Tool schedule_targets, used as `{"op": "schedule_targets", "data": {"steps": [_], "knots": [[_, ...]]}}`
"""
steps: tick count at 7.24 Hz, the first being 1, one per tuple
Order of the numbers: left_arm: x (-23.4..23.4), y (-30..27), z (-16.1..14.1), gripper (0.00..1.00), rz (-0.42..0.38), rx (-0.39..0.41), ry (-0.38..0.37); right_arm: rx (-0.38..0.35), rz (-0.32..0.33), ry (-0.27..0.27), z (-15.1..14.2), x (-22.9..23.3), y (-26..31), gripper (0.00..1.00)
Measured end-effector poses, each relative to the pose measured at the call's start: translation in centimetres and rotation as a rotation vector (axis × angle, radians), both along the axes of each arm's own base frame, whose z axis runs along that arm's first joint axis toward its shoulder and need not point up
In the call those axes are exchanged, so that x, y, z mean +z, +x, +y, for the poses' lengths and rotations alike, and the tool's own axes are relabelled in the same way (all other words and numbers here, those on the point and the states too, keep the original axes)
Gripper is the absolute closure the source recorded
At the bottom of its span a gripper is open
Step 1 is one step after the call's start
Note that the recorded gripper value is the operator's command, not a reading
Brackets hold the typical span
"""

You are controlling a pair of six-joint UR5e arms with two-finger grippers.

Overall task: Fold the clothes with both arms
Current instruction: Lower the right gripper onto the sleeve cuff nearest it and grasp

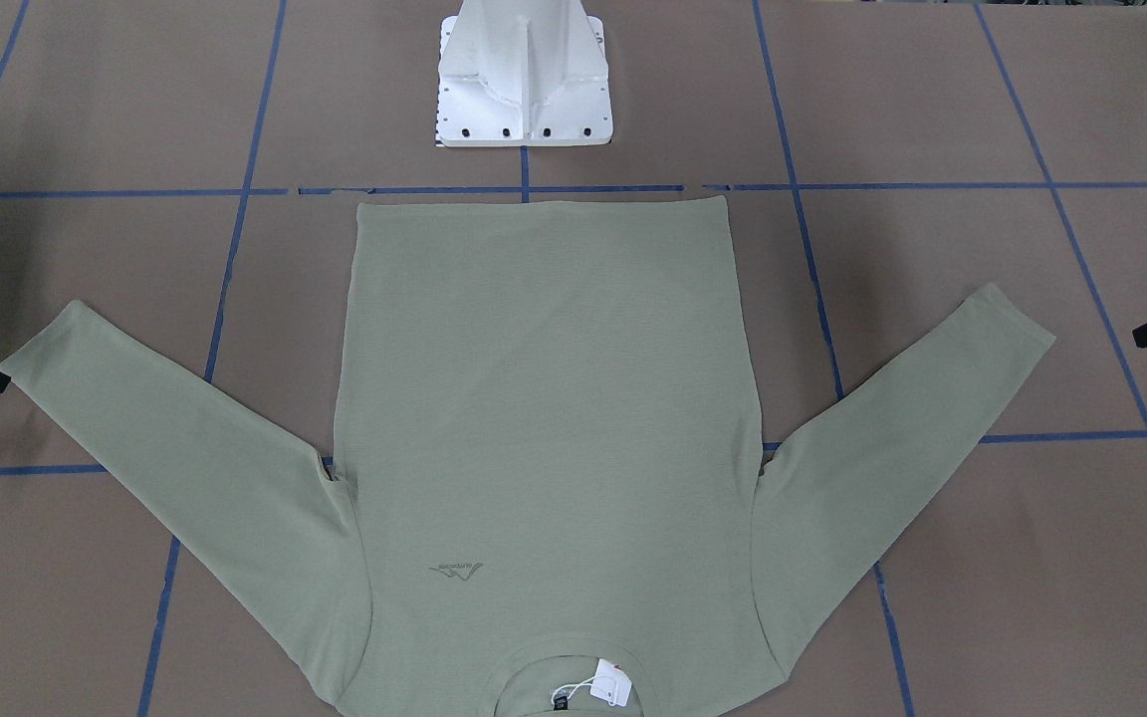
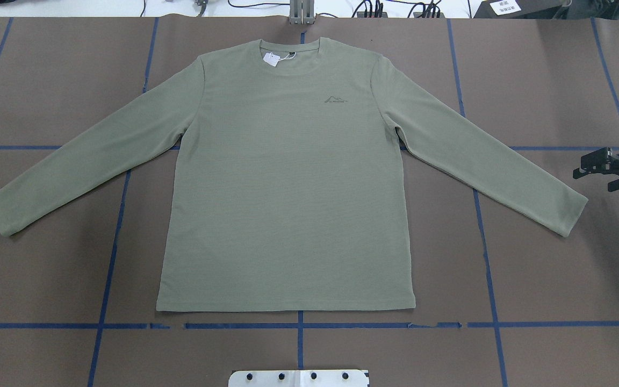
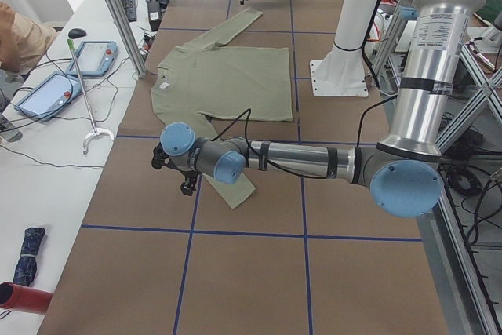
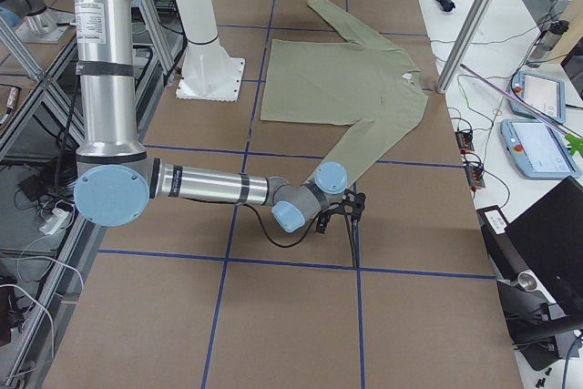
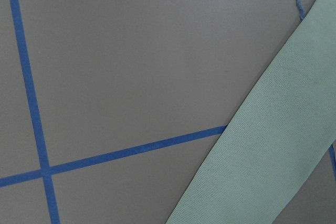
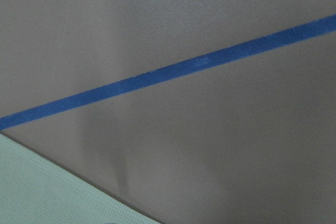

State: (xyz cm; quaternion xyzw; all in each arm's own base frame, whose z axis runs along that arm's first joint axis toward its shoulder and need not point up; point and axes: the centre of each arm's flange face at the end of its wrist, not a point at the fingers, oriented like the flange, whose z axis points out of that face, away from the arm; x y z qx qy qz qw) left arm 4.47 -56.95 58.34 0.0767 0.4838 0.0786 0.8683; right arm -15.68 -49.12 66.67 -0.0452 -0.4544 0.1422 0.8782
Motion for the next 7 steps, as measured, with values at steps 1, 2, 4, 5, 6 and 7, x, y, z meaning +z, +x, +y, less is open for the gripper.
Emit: {"op": "schedule_targets", "data": {"steps": [1, 2, 4, 5, 6, 7], "knots": [[0.0, 0.0, 0.0, 0.00, 0.001, 0.001, 0.000, 0.006, -0.003, -0.026, 0.1, 0.2, -0.6, 0.15], [0.0, 0.0, 0.0, 0.00, 0.001, 0.001, 0.000, 0.008, -0.005, -0.044, 0.3, 0.3, -1.1, 0.16], [0.1, 0.0, 0.0, 0.00, 0.001, 0.000, -0.002, 0.004, -0.006, -0.058, 0.8, 0.5, -1.5, 0.52], [0.1, 0.0, 0.0, 0.00, 0.001, 0.000, -0.004, 0.001, -0.009, -0.056, 1.0, 0.6, -1.6, 0.62], [0.2, 0.0, 0.0, 0.00, 0.000, 0.000, -0.005, -0.001, -0.011, -0.056, 1.1, 0.6, -1.6, 0.77], [0.2, 0.0, 0.0, 0.00, 0.000, 0.000, -0.006, -0.004, -0.014, -0.054, 1.2, 0.6, -1.7, 1.00]]}}
